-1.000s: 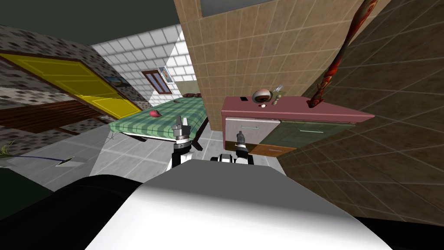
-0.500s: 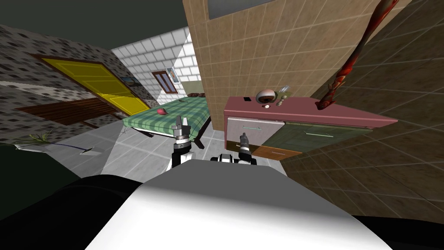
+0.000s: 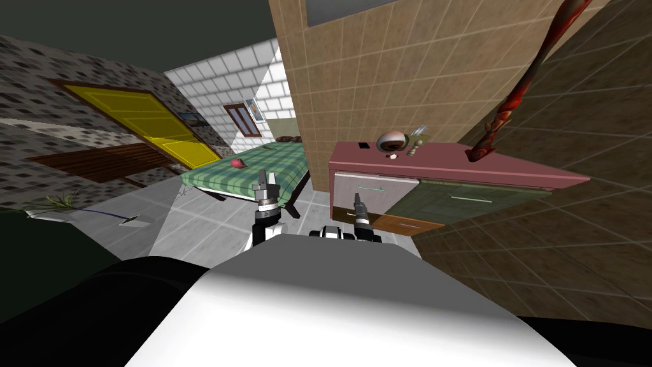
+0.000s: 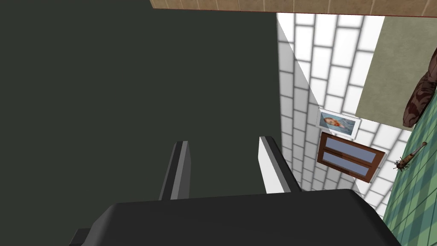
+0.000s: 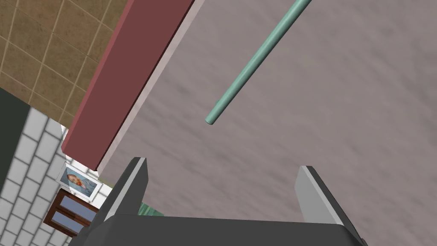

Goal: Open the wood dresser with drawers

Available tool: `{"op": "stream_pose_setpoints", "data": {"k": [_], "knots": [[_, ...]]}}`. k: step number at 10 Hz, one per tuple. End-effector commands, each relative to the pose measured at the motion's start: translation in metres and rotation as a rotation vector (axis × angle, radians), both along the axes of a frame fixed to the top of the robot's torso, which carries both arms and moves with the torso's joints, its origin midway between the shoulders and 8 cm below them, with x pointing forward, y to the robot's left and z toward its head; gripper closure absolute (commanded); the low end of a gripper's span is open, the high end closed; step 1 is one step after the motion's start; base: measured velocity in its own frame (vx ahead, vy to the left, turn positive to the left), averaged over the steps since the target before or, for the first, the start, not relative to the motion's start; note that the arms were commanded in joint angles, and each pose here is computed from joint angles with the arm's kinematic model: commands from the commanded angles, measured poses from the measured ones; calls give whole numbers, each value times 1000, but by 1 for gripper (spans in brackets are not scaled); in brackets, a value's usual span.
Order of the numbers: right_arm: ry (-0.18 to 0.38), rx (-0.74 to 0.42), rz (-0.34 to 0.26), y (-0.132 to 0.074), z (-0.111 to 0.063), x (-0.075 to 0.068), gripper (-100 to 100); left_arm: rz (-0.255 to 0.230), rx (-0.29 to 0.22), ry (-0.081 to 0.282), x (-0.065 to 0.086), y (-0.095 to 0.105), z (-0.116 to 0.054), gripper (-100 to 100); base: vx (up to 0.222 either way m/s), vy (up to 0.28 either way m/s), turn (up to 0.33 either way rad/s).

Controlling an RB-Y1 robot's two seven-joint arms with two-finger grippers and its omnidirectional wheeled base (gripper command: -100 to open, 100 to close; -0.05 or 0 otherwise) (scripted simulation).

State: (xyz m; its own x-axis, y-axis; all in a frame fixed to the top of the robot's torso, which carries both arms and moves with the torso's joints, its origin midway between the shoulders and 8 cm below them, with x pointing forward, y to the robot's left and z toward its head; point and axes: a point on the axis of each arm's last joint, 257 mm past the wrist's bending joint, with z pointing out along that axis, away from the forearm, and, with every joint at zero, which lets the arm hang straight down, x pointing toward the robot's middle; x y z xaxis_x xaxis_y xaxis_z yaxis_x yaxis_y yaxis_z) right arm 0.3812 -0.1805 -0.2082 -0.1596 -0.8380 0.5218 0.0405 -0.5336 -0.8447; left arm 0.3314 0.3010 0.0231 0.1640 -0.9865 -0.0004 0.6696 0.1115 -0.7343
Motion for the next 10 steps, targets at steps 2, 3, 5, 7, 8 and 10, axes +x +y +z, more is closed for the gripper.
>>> {"op": "stream_pose_setpoints", "data": {"k": [2, 3, 5, 7, 8, 10], "knots": [[-7, 15, 29, -5, -3, -1, -100, 0, 0, 0, 0, 0, 0, 0, 10, -6, 30], [-14, 40, 32, -6, -2, 1, -100, 0, 0, 0, 0, 0, 0, 0, 13, -7, 21], [-27, 89, 29, -6, 0, 4, -100, 0, 0, 0, 0, 0, 0, 0, 12, -6, 27], [-46, 159, 20, -6, 3, 8, -100, 0, 0, 0, 0, 0, 0, 0, 13, -6, 30], [-54, 191, 17, -6, 5, 9, -100, 0, 0, 0, 0, 0, 0, 0, 14, -8, 27], [-69, 245, 15, -6, 7, 12, -100, 0, 0, 0, 0, 0, 0, 0, 12, -8, 31]]}}
